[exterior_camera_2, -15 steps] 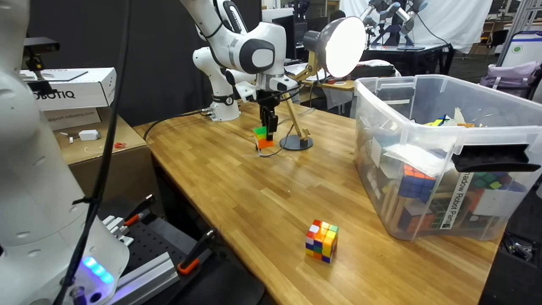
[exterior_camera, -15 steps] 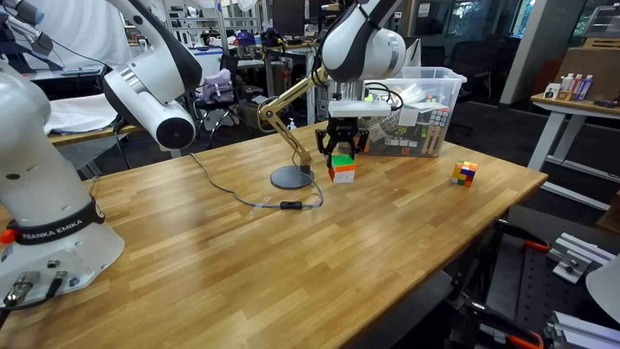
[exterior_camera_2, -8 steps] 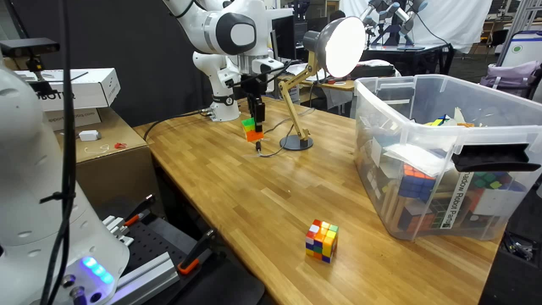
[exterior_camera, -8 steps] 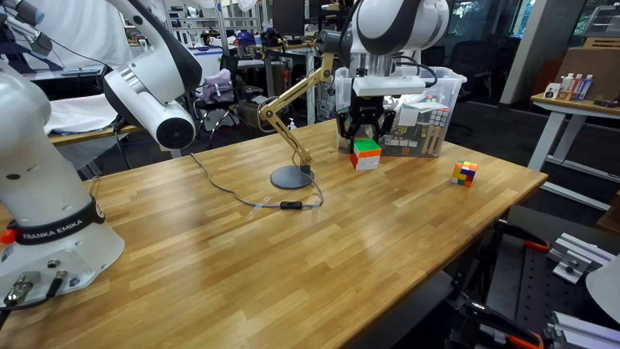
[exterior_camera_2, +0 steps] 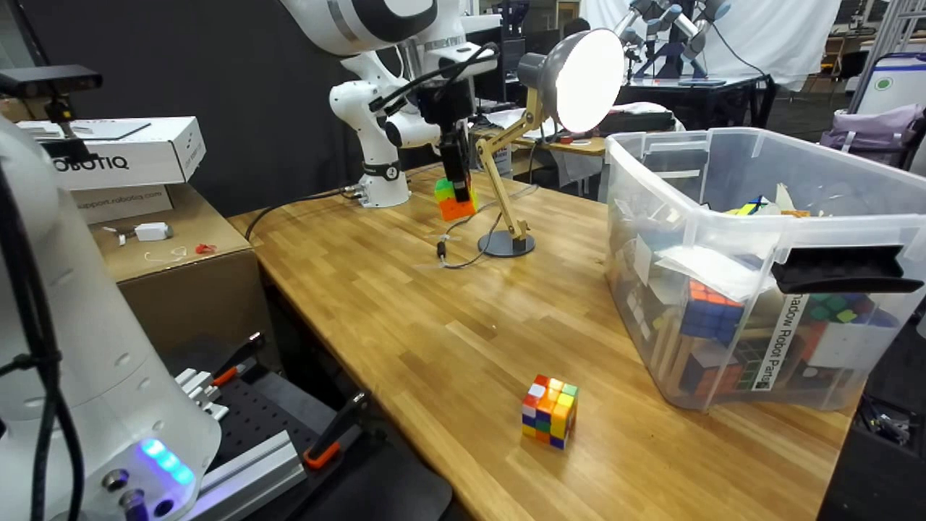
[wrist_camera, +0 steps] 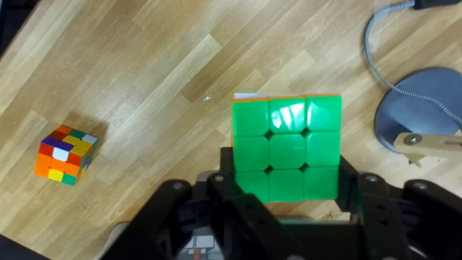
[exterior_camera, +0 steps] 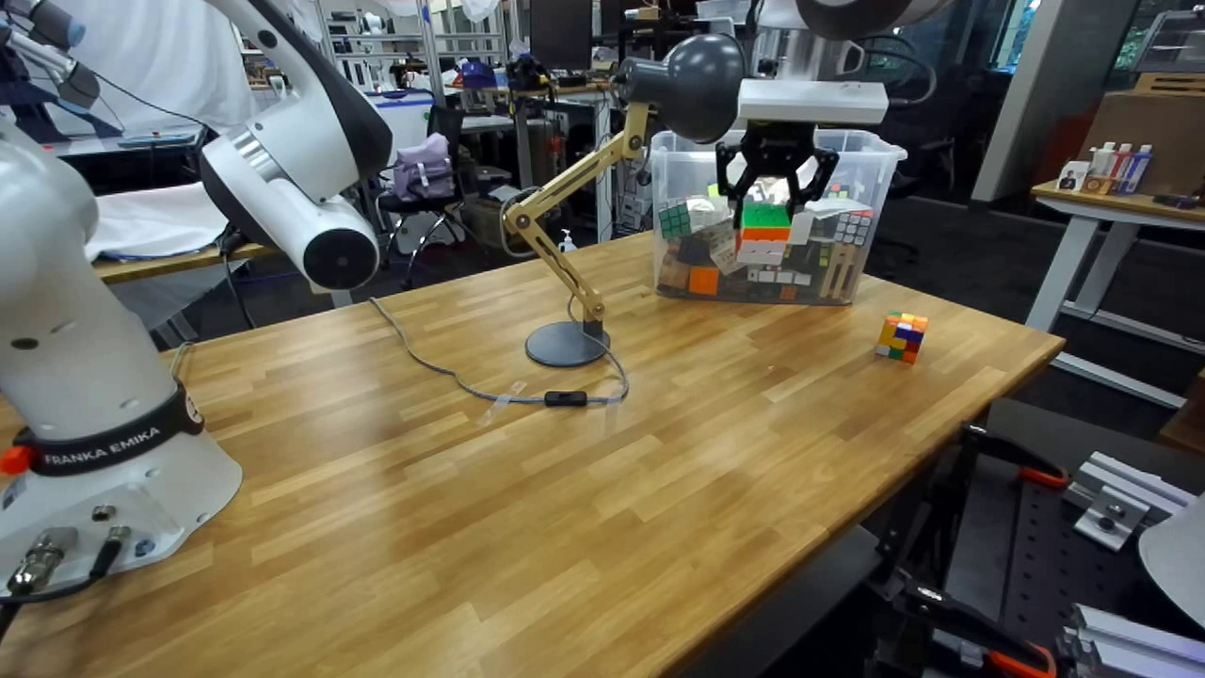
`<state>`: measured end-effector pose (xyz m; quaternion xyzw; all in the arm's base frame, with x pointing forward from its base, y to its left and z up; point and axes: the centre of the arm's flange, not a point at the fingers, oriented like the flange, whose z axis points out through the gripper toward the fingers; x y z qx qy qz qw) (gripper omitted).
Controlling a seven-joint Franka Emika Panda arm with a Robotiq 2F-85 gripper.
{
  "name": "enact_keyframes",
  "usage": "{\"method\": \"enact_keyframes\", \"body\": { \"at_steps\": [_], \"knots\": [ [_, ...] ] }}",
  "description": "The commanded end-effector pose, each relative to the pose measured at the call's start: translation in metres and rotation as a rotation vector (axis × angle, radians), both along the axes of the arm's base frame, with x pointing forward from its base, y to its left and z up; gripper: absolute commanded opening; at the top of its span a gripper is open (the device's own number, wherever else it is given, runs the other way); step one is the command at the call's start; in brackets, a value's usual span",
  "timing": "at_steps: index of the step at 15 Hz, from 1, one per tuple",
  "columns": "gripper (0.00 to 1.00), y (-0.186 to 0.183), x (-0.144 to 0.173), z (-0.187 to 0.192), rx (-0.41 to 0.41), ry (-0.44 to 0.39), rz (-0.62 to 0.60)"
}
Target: Pick up the Rubik's cube on the left and put it in the clear container on the right
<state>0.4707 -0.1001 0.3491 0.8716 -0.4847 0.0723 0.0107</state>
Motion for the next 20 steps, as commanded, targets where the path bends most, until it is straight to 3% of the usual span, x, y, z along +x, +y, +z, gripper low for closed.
{"method": "enact_keyframes", "body": {
  "at_steps": [1, 7, 10, 11, 12, 18, 19, 20],
  "knots": [
    [0.37, -0.014, -0.029, 0.013, -0.064, -0.077, -0.175],
    [0.37, -0.035, -0.047, 0.026, -0.168, -0.151, -0.372],
    [0.37, -0.033, -0.044, 0.033, -0.127, -0.181, -0.389],
    [0.37, -0.037, -0.041, 0.032, -0.143, -0.138, -0.379],
    [0.62, -0.036, -0.040, 0.032, -0.142, -0.139, -0.378],
    [0.62, -0.036, -0.040, 0.031, -0.143, -0.136, -0.377],
    [0.37, -0.039, -0.036, 0.027, -0.144, -0.125, -0.381],
    [0.37, -0.048, -0.030, 0.023, -0.158, -0.130, -0.377]
  ]
}}
